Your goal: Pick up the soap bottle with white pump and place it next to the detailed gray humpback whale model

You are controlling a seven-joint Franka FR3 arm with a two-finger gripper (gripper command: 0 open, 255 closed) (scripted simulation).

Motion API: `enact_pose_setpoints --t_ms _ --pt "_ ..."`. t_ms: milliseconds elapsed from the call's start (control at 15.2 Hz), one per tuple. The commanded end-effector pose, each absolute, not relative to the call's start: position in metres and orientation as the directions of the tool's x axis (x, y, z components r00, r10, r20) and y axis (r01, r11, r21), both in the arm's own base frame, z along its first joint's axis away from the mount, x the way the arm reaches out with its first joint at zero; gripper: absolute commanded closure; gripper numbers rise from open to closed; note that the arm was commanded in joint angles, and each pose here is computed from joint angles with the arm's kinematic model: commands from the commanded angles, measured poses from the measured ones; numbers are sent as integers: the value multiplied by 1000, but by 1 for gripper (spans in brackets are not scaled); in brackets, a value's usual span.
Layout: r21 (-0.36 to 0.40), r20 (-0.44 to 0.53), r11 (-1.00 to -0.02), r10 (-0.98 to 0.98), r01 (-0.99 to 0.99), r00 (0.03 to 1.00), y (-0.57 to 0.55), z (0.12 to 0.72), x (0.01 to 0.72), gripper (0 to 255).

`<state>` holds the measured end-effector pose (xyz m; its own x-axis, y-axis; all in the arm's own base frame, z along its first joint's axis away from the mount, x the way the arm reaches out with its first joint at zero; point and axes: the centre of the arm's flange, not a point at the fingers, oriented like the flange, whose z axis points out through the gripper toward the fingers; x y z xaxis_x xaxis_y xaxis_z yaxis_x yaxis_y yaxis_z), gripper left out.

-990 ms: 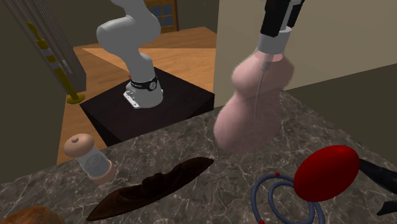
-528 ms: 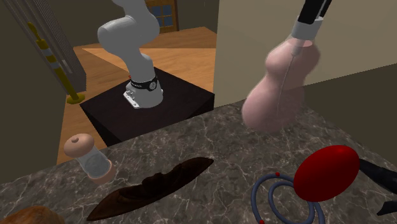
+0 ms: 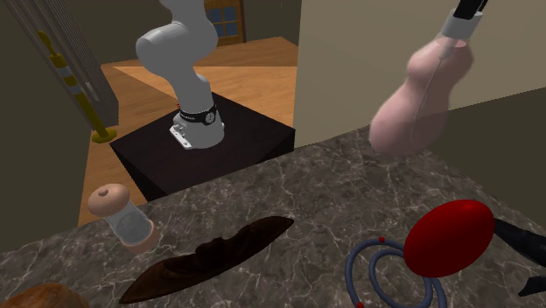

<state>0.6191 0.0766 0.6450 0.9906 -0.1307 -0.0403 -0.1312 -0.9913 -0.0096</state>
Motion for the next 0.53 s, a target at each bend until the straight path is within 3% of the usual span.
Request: enact_pose_setpoints --t_ms 0,462 --pt "-10 -39 -991 -132 -133 990 98 648 627 255" --pt "-10 -39 -991 -132 -133 990 142 627 640 255"
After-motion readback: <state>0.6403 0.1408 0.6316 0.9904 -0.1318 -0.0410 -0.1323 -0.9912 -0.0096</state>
